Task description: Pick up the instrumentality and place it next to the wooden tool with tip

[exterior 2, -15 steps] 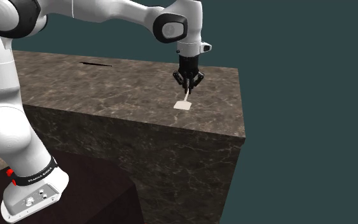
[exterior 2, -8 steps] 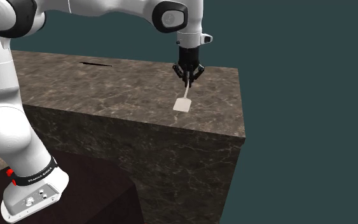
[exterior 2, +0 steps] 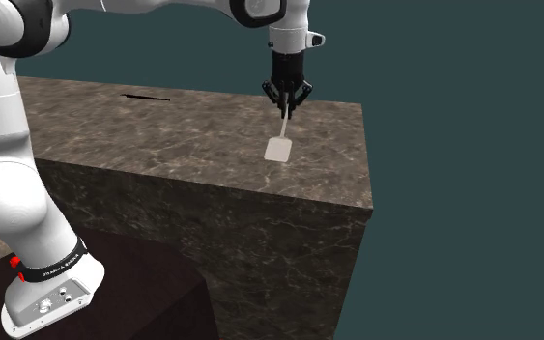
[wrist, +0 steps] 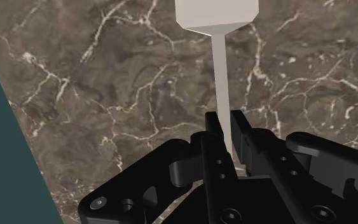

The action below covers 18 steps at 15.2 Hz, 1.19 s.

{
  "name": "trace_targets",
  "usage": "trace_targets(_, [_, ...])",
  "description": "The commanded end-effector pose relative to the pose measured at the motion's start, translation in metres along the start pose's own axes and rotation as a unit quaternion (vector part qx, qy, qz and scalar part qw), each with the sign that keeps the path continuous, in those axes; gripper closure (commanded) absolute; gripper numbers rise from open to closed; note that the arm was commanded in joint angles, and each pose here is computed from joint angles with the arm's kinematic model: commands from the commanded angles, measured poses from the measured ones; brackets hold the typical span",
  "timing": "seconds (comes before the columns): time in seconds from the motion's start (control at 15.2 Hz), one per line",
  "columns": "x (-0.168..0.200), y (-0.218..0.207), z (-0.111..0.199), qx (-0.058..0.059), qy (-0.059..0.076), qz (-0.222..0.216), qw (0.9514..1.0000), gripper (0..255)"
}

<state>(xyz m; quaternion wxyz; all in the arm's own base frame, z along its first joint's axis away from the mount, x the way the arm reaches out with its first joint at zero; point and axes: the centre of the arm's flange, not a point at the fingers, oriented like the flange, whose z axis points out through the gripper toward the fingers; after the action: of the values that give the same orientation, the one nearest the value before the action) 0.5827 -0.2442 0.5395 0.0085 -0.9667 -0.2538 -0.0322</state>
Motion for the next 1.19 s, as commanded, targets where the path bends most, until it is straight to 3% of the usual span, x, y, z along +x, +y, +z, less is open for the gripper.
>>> trace_targets(0.0, [0.000, 0.000, -0.010, 0.000, 0.000, 0.000, 1.0000, 255])
trace_targets(1.12, [0.006, -0.224, -0.010, 0.000, 0.000, 0.000, 1.0000, 255])
